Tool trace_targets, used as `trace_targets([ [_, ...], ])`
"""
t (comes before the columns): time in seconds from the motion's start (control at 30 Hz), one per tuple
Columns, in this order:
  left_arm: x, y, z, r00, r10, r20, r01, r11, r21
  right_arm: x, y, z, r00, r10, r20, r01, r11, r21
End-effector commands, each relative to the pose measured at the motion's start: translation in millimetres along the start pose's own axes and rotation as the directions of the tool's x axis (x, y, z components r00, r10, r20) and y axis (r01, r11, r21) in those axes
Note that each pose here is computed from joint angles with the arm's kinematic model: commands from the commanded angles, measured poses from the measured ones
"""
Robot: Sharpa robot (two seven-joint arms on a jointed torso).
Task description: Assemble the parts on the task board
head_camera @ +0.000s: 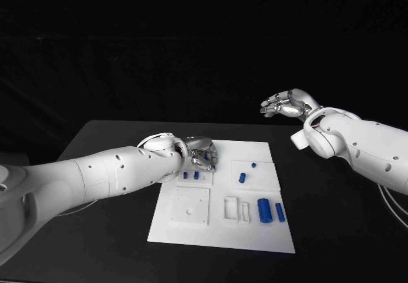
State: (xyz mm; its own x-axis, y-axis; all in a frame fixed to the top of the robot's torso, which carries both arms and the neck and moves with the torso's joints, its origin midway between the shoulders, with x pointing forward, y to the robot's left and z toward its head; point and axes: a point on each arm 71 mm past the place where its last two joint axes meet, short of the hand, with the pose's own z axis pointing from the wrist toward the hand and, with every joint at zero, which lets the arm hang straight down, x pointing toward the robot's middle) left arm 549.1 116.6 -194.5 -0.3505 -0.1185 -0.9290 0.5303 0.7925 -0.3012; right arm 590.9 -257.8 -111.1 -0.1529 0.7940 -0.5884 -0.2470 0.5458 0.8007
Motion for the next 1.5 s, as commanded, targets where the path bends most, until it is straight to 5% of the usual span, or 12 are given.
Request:
trace_targets([
  [0.03, 6.1, -0.4, 0.7, 0.999, 0.007, -0.031, -0.007, 1.000, -0.006, 1.5, 1.1, 0.1, 1.000, -0.004, -0.015, 0.003, 1.000, -0.008],
  [0.8, 10.0, 2.0, 2.0, 0.998, 0.018, -0.053, -0.020, 1.000, -0.023, 2.3, 2.0, 0.2, 1.000, -0.003, -0.018, 0.003, 1.000, -0.013],
  [1.5, -6.9, 9.9, -5.3, 0.981, -0.115, 0.158, 0.116, 0.993, -0.001, 1.6, 1.9, 0.1, 1.000, -0.004, -0.013, 0.004, 1.000, -0.015],
])
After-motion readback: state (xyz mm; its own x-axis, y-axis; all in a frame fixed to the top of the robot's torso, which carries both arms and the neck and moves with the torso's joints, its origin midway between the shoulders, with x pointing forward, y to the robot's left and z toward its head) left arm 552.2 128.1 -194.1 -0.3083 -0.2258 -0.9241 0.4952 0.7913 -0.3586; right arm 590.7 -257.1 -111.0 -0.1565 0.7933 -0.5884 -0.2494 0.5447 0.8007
